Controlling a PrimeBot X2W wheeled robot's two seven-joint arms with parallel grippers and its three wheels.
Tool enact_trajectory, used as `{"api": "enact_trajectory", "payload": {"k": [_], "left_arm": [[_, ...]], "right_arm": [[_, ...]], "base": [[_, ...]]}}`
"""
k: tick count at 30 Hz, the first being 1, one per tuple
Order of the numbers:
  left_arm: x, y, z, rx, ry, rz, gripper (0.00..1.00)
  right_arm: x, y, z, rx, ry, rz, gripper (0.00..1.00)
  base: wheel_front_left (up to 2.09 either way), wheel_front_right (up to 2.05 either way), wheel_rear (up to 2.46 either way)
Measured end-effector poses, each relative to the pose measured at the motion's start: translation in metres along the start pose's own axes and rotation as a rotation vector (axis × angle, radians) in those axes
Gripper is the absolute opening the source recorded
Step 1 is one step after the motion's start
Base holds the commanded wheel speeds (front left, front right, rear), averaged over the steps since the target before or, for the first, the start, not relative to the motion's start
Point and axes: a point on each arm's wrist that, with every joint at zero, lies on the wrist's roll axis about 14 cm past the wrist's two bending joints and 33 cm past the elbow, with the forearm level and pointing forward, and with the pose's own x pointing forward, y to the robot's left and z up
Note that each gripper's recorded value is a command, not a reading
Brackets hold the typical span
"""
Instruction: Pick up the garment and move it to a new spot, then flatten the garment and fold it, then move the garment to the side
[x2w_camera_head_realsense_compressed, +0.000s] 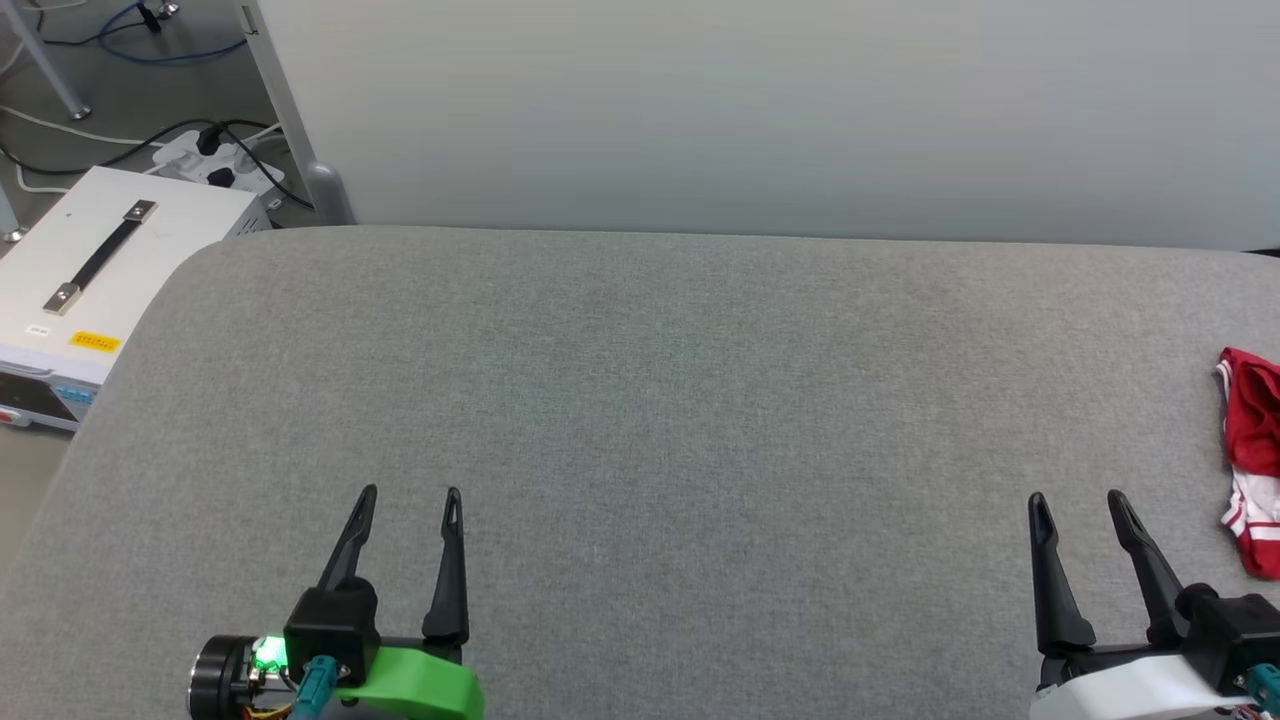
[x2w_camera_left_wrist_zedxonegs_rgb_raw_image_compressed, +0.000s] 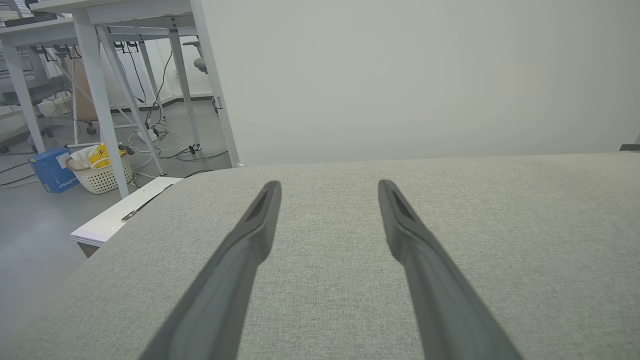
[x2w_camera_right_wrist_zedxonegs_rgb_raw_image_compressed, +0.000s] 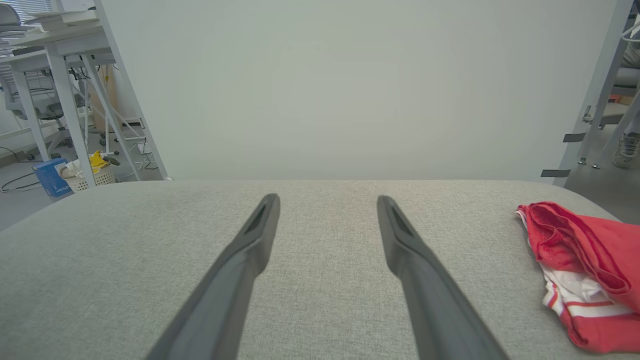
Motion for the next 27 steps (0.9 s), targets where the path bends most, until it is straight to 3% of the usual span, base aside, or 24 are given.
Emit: {"api": "enact_trajectory", "payload": {"k": [10,11,27], "left_arm": [[-0.0027,-0.0012,-0.0024,-0.007,0.008,-0.005,1.00],[-0.0029,-0.0009,-0.0025,-0.007,0.008,-0.003,0.00],[-0.0014,-0.0002,-0.0044,-0.005,0.026,-0.002,0.00]], "right_arm": [[-0.0036,0.0001,-0.0022,0.003,0.008,-0.005,1.00],[-0.0035,0.0004,-0.0022,0.004,0.007,-0.004,0.00],[-0.0042,-0.0003,-0.0054,-0.006,0.030,-0.005,0.00]], "base": [[0.00,0.00,0.00],[0.00,0.00,0.00],[0.00,0.00,0.00]]}}
